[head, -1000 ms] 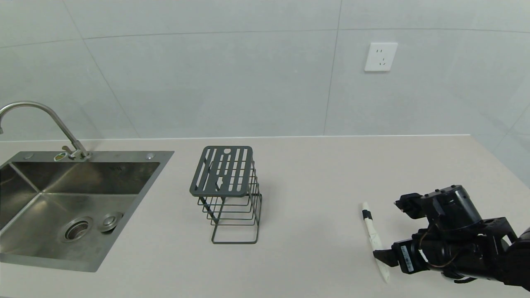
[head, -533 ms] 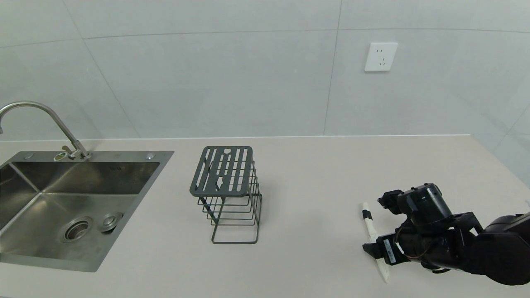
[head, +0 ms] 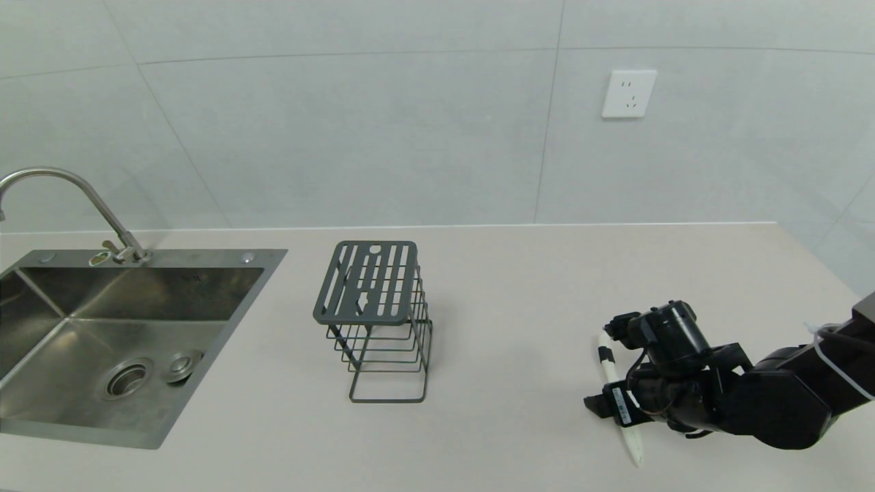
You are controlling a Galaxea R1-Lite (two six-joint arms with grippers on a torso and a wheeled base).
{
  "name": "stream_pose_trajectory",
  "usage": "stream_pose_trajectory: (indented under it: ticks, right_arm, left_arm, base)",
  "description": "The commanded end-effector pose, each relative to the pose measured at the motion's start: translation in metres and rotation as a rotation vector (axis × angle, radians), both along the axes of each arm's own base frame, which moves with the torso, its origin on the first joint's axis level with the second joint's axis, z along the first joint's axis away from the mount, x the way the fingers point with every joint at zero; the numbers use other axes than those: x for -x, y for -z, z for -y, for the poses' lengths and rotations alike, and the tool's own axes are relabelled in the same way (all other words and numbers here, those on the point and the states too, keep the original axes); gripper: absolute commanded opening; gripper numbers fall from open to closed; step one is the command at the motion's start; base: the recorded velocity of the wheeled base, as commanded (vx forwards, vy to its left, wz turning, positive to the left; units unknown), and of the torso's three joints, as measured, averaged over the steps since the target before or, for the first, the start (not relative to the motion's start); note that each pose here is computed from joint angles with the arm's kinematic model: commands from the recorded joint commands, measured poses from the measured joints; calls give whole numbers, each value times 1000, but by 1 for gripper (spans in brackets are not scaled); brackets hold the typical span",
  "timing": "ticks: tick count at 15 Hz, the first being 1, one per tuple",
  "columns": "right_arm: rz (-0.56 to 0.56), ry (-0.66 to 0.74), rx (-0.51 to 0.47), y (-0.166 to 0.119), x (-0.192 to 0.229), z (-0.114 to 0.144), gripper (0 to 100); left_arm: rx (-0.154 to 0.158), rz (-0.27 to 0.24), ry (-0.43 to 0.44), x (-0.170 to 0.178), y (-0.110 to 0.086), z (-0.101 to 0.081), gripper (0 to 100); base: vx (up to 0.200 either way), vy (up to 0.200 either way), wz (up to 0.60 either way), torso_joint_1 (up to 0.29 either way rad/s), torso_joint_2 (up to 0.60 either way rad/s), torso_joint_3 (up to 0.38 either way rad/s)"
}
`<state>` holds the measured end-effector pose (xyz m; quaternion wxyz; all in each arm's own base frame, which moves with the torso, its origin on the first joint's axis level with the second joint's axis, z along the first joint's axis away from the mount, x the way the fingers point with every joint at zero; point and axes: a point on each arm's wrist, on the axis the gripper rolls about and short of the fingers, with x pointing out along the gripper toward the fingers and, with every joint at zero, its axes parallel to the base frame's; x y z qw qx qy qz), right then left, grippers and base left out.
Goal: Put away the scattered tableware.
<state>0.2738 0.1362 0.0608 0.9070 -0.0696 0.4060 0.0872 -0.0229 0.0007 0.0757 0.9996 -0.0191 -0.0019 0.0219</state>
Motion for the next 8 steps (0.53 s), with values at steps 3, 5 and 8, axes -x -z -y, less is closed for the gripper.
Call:
stream_pose_trajectory:
  ticks: [3, 5, 8]
  right_arm:
    - [-11, 13, 8, 6, -3, 3, 100]
    - [-8, 22, 11, 5, -4, 5, 100]
    - [-10, 27, 14, 6, -5, 6, 100]
  left_arm:
    - [2, -1, -1, 0, 0, 0, 100]
    - [2, -1, -1, 0, 0, 0, 100]
    - [2, -1, -1, 0, 0, 0, 100]
  base:
    - [0, 0, 0, 0, 0, 0]
    - [0, 0, 0, 0, 0, 0]
    - [0, 0, 0, 0, 0, 0]
